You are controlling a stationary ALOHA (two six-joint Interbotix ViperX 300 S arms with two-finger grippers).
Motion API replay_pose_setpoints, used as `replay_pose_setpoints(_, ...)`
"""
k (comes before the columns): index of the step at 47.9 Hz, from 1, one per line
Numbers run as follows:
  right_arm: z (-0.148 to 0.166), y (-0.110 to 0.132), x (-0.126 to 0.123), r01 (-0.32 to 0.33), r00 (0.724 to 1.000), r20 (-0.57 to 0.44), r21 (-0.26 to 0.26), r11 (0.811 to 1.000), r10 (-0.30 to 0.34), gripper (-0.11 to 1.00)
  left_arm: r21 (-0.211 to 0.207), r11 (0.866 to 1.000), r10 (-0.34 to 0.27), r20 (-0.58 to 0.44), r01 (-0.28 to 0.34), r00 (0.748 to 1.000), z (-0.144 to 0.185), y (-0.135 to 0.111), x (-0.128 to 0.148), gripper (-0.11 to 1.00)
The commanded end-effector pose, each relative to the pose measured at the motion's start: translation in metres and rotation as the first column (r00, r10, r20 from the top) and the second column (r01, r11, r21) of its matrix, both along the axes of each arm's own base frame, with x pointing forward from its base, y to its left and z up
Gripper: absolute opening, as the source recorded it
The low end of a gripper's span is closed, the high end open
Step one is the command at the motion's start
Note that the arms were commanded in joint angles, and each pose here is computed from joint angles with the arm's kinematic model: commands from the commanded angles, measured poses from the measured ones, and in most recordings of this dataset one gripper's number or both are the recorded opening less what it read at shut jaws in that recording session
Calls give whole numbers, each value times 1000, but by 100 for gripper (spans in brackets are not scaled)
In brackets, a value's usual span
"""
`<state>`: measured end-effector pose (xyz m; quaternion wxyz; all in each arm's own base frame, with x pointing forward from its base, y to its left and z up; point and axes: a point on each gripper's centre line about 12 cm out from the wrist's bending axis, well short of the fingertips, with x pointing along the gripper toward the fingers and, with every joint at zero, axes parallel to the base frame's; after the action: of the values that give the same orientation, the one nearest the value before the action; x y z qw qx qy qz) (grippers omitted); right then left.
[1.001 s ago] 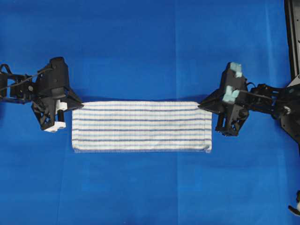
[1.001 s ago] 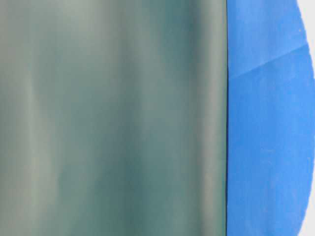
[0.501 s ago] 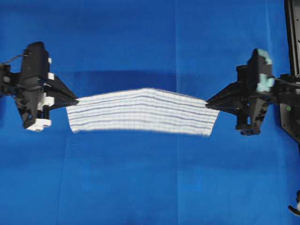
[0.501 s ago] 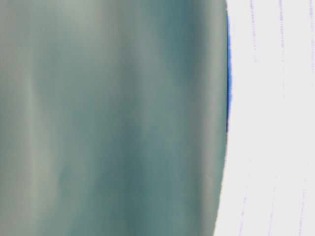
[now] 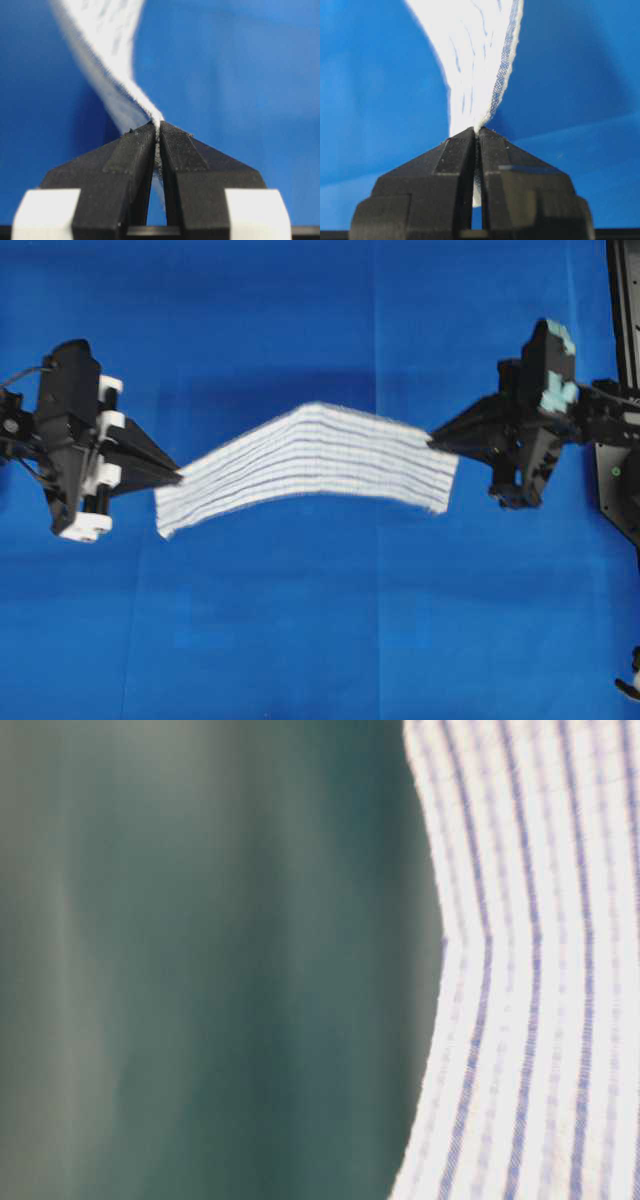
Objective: Fold the blue towel.
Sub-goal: 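Lift the strip and rotate it, left gripper swinging toward the near side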
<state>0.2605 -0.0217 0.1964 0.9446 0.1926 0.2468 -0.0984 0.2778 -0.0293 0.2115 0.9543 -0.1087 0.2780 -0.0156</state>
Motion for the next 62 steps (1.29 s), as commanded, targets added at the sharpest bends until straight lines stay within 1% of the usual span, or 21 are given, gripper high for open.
replay_pose_setpoints(1, 16, -11, 11, 21, 999, 34, -27, 999, -20, 2, -5, 1000, -23, 60, 23, 998, 14, -9, 16, 2)
replay_pose_setpoints(4, 20, -20, 16, 35, 999, 37, -47, 998, -33, 2, -7, 999, -37, 61, 37, 997, 15, -15, 26, 2)
replay_pose_setpoints(15, 30, -44, 23, 90, 995, 47, -93, 992, -86, 2, -6, 997, -81, 69, 82, 994, 21, -37, 71, 2)
replay_pose_setpoints(29, 35, -76, 17, 177, 984, 55, -134, 975, -171, 2, -10, 995, -97, 108, 98, 989, 28, -55, 127, 2)
replay_pose_setpoints(33, 36, -81, 15, 191, 981, 56, -147, 971, -184, 2, -13, 995, -101, 140, 104, 985, 30, -61, 144, 2)
replay_pose_setpoints(41, 40, -90, 13, 209, 978, 63, -172, 963, -201, 2, -18, 994, -100, 181, 105, 978, 29, -67, 168, 2)
replay_pose_setpoints(51, 42, -101, 10, 221, 975, 49, -198, 955, -216, 2, -34, 994, -97, 228, 107, 969, 24, -76, 186, 2)
replay_pose_setpoints(62, 41, -107, 11, 221, 975, 27, -210, 952, -220, 2, -48, 994, -87, 261, 103, 961, 16, -79, 195, 2)
